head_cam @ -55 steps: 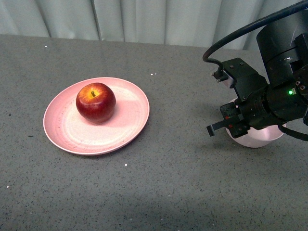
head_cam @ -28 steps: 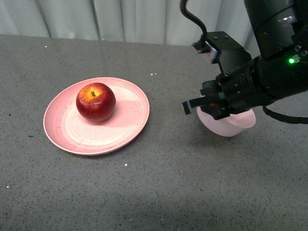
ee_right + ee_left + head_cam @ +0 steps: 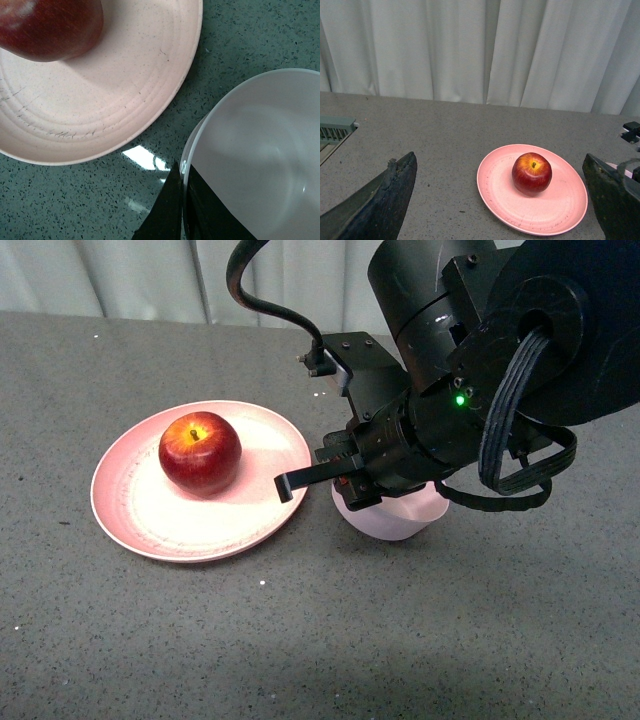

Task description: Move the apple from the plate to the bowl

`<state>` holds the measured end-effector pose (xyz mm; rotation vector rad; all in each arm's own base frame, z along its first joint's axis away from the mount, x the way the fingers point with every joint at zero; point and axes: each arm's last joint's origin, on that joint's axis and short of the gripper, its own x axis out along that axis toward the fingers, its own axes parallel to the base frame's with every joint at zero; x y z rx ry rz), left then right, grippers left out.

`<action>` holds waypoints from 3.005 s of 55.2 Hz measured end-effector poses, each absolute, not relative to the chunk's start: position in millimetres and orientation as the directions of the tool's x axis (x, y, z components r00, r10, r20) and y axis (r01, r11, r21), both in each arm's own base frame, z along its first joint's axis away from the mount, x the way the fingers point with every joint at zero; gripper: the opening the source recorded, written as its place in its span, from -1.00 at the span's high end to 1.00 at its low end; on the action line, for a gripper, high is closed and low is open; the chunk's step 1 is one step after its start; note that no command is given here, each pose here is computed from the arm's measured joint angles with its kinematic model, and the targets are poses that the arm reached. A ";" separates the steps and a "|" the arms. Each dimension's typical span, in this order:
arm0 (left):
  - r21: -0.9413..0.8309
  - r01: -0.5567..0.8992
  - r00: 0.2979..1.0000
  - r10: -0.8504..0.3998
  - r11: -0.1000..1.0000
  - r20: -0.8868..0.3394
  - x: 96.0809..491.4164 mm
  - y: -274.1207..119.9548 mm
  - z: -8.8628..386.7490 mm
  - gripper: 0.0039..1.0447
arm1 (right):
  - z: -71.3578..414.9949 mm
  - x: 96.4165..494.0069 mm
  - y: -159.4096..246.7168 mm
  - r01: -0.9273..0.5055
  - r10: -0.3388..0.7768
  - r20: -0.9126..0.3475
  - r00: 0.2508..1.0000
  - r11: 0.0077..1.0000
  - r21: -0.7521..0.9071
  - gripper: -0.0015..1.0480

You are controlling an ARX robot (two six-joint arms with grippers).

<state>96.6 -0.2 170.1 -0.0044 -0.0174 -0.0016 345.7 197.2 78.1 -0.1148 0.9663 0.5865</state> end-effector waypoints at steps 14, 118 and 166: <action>-0.004 0.002 1.000 -0.002 1.000 0.017 96.6 -0.2 170.1 -0.88 | 74.8 349.7 198.7 -0.513 0.424 -0.791 0.440 0.842 0.166 0.72; -0.004 0.002 1.000 -0.002 1.000 0.018 96.6 -0.2 170.2 -0.88 | 163.6 138.7 0.3 0.000 0.000 -0.010 1.000 1.000 -0.006 0.98; -0.004 0.002 1.000 -0.002 1.000 0.018 96.6 -0.2 170.2 -0.88 | 168.3 111.0 0.2 -0.001 0.001 0.009 1.000 1.000 -0.006 0.98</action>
